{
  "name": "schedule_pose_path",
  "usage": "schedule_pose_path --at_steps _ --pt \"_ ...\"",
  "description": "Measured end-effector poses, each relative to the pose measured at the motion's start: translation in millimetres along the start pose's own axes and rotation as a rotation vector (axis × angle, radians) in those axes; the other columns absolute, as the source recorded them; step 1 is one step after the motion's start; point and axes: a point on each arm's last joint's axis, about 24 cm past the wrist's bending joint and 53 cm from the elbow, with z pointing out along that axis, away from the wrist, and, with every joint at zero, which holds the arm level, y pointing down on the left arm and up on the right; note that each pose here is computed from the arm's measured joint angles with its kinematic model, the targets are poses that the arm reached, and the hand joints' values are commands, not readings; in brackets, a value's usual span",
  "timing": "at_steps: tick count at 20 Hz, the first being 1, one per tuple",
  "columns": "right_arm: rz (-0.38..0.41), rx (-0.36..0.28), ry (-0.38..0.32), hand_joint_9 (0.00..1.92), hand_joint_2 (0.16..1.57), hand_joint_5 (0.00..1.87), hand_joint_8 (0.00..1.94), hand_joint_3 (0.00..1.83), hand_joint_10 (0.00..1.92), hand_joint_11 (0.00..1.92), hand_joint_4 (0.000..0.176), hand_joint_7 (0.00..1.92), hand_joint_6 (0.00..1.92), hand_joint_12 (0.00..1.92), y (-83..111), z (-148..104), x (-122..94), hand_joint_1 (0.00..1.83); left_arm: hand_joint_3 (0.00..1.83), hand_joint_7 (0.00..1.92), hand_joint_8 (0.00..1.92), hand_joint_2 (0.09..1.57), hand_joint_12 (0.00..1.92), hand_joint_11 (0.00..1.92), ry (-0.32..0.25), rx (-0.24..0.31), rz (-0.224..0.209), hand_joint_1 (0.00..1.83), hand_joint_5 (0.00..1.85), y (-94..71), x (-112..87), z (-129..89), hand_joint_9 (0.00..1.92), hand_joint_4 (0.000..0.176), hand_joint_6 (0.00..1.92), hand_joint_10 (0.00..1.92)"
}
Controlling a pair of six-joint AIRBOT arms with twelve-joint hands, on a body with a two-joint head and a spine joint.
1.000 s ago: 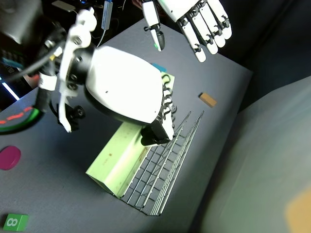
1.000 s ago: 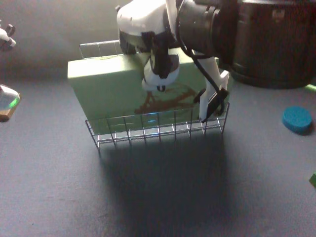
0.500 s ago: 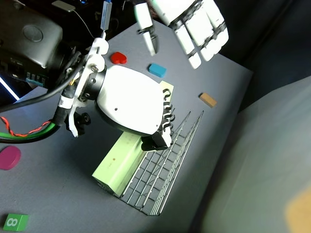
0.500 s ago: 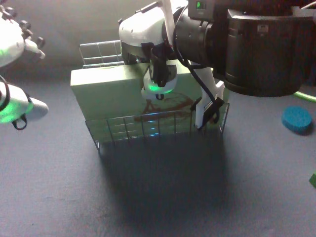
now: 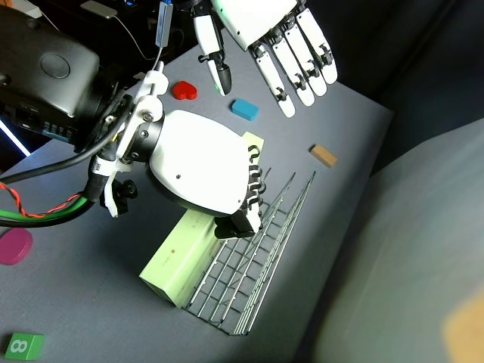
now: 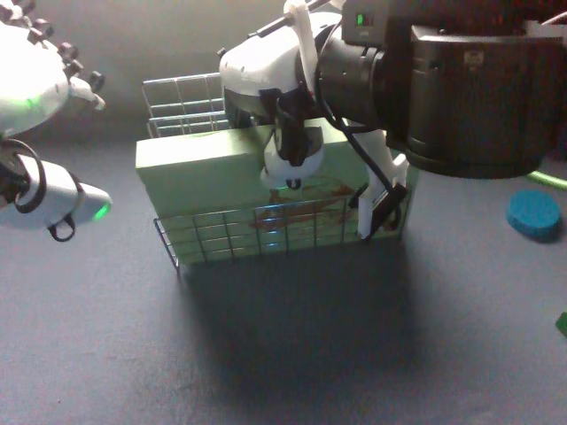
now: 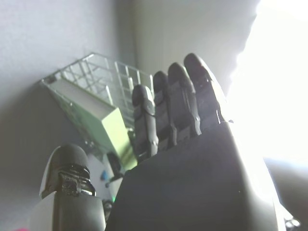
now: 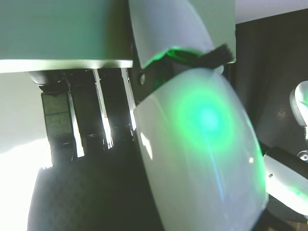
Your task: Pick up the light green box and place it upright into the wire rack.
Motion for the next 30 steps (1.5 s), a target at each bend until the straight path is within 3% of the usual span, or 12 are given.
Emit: schedule_pose_path --at_steps 4,6,7,8,9,11,13,14,18,21,26,30 --pt "0.0 0.01 -0.002 0.78 1.18 0.76 1.14 0.0 1.45 0.66 0.0 0.9 1.16 1.5 -5.1 -1 -2 1.35 0.0 0.26 0.0 1.19 0.51 0.0 -0.005 0.008 0.003 0.13 0.34 -6.2 -1.2 2 0.21 0.042 0.0 0.0" --pt "0.002 0.009 0.0 0.66 1.21 0.75 1.26 0.0 1.01 0.56 0.0 0.86 1.26 1.48 -4.9 -2 -1 1.17 0.0 0.26 0.0 1.19 0.51 0.0 -0.004 0.016 0.007 0.14 0.34 -10.0 -0.5 2 0.21 0.042 0.0 0.0" --pt "0.003 0.008 0.002 0.61 1.22 0.77 0.77 0.0 0.89 0.5 0.0 0.77 1.28 1.48 -4.5 -2 -1 1.07 0.0 0.26 0.0 1.19 0.51 0.0 0.002 0.021 0.008 0.14 0.34 -12.1 2.0 1 0.21 0.042 0.0 0.0" --pt "0.004 0.008 0.002 0.61 1.13 0.7 0.44 0.0 0.71 0.48 0.0 0.8 0.7 1.43 -4.4 -2 0 1.02 0.0 0.26 0.0 1.19 0.51 0.0 0.006 0.021 0.004 0.13 0.34 -12.4 2.8 2 0.21 0.042 0.0 0.0" --pt "0.002 0.008 0.0 0.63 1.1 0.74 0.24 0.0 0.56 0.47 0.0 0.83 0.36 1.41 -4.4 -2 -1 0.98 0.0 0.26 0.0 1.19 0.51 0.0 0.003 0.019 0.004 0.13 0.34 -11.9 2.0 2 0.21 0.042 0.0 0.0" --pt "0.003 0.006 0.001 0.58 1.06 0.71 0.03 0.0 0.24 0.35 0.0 0.76 0.06 1.32 -3.8 -2 -1 0.9 0.0 0.26 0.0 1.19 0.51 0.0 -0.003 0.016 0.007 0.13 0.35 -11.1 0.7 2 0.21 0.042 0.0 0.0" --pt "0.006 0.002 0.002 0.56 1.04 0.68 0.01 0.0 0.13 0.29 0.0 0.72 0.02 1.3 -2.1 -2 0 0.88 0.0 0.26 0.0 1.19 0.51 0.0 -0.005 0.015 -0.016 0.13 0.34 -11.2 0.1 2 0.21 0.041 0.0 0.0" --pt "0.007 0.001 0.002 0.56 1.04 0.68 0.01 0.0 0.13 0.29 0.0 0.72 0.02 1.3 -2.0 -2 0 0.88 0.0 0.26 0.0 1.19 0.51 0.0 -0.006 0.015 -0.016 0.13 0.34 -11.2 0.0 2 0.21 0.041 0.0 0.0" --pt "0.025 -0.004 -0.002 0.2 0.93 0.27 0.0 0.0 0.0 0.0 0.01 0.26 0.0 1.04 -0.6 -7 -6 0.73 0.0 0.26 0.0 1.19 0.51 0.0 -0.009 0.036 -0.002 0.13 0.34 -22.6 -1.2 2 0.21 0.042 0.0 0.0" --pt "0.031 -0.045 -0.058 0.12 0.9 0.17 0.0 0.0 0.0 0.0 0.026 0.17 0.0 0.83 9.2 -27 -36 0.67 0.0 0.27 0.0 1.19 0.52 0.0 -0.009 0.049 -0.002 0.14 0.36 -29.7 -1.1 1 0.21 0.04 0.01 0.0" --pt "0.05 -0.047 -0.109 0.1 0.91 0.16 0.0 0.0 0.0 0.0 0.037 0.14 0.0 0.77 -7.6 -85 -54 0.59 0.0 0.28 0.0 1.19 0.54 0.0 -0.008 0.051 -0.01 0.15 0.36 -34.9 1.7 0 0.22 0.04 0.0 0.0" --pt "-0.017 -0.027 -0.193 0.12 0.91 0.17 0.0 0.0 0.0 0.0 0.038 0.15 0.0 0.82 -26.9 -137 -67 0.57 0.0 0.27 0.0 1.19 0.55 0.0 -0.008 0.063 -0.007 0.15 0.36 -44.5 0.8 0 0.23 0.04 0.0 0.0"
